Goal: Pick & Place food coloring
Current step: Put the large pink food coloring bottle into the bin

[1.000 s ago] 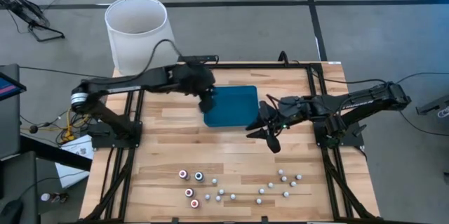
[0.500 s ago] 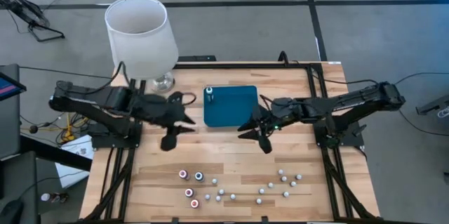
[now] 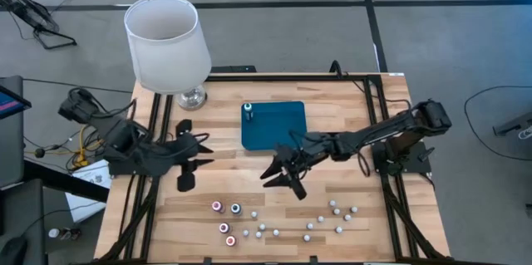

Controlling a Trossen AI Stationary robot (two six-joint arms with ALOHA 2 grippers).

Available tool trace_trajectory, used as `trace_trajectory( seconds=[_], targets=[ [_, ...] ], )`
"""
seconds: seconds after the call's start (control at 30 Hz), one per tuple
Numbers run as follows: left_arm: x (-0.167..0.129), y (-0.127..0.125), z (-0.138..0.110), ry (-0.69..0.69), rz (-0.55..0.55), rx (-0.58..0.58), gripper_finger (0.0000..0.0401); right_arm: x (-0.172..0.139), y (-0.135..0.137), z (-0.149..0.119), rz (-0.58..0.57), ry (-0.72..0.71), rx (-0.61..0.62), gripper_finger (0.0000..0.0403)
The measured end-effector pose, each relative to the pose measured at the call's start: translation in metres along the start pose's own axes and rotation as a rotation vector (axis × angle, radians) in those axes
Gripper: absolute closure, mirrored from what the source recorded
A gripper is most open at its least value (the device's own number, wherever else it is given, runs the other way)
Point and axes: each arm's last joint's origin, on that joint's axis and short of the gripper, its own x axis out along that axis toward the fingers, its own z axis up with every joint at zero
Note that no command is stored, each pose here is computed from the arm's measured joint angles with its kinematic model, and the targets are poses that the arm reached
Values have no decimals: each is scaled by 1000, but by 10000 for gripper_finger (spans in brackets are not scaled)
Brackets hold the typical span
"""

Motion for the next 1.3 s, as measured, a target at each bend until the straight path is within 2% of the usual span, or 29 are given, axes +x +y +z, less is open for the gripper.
trace_trajectory(
  seconds=[0.17, 0.43, 0.53, 0.6, 0.77, 0.97, 1.03, 1.13, 1.3],
  targets=[
    [-3, 0, -28, -147, -77, -99, 293, 8, -4, -3, 11, -45, 19, 285],
    [17, 7, -79, -323, -248, -254, 293, 13, 6, 5, 23, -72, 0, 285],
    [20, 12, -94, -371, -289, -298, 293, 23, 12, 6, 18, -22, -73, 285],
    [22, 16, -103, -387, -308, -328, 293, 31, 11, -2, 14, 47, -72, 285],
    [21, 24, -115, -387, -323, -373, 293, 51, 5, 4, 55, 33, -58, 285],
    [18, 29, -122, -328, -327, -376, 293, 73, -8, 0, 50, 55, -27, 285],
    [19, 28, -125, -266, -387, -397, 293, 80, -12, 4, 35, 34, 4, 285],
    [21, 21, -128, -173, -508, -369, 293, 84, -16, 5, 14, 35, 51, 285],
    [30, 5, -130, -121, -570, -308, 293, 74, -9, 22, -19, 6, 44, 285]
  ],
)
